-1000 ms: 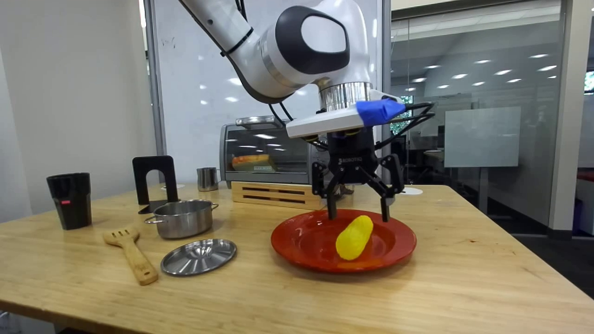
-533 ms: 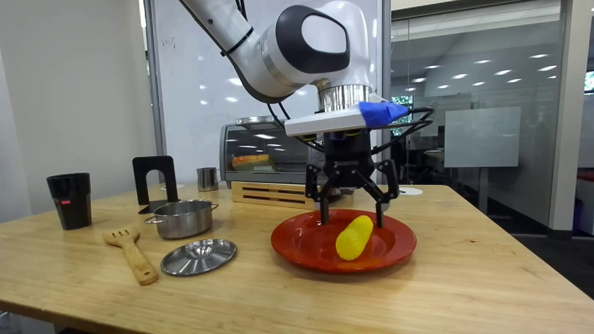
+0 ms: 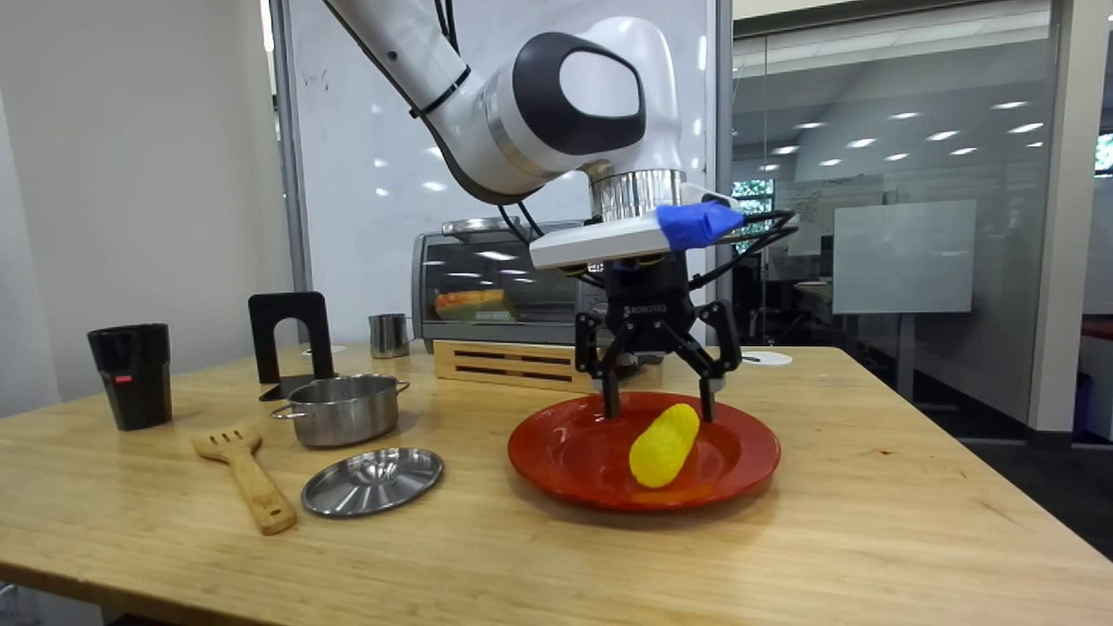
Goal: Put the cob of maize in the pot
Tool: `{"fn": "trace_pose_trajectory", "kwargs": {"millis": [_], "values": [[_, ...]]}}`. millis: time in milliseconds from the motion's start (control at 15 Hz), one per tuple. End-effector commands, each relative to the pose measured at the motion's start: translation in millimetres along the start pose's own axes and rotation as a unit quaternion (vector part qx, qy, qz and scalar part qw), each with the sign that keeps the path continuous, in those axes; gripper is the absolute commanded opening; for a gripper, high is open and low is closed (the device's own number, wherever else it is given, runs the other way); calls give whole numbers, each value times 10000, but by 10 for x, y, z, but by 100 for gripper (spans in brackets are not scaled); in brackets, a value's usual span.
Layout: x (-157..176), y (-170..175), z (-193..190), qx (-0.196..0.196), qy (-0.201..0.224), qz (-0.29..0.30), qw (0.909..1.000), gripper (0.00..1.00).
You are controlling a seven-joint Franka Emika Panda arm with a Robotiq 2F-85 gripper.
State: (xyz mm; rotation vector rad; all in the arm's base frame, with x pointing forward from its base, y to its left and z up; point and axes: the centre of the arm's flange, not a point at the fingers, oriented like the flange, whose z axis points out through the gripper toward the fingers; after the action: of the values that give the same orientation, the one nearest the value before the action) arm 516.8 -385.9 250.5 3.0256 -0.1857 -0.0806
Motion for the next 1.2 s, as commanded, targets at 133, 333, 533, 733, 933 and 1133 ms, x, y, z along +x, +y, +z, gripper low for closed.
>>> {"fn": "trace_pose_trajectory", "kwargs": {"millis": [133,333,533,733,933,1133], "values": [[2,5,-5,-5,6,9,10000,100],[56,21,102,-26,-17,-55,10000,100],[94,20,233,-22,-5,-134,9999,100],[121,20,325,-12,69,-180,9998,100],[123,-22,336,-11,144,-235,9996,66],[127,-63,322,-27,202,-334,9992,44]]}}
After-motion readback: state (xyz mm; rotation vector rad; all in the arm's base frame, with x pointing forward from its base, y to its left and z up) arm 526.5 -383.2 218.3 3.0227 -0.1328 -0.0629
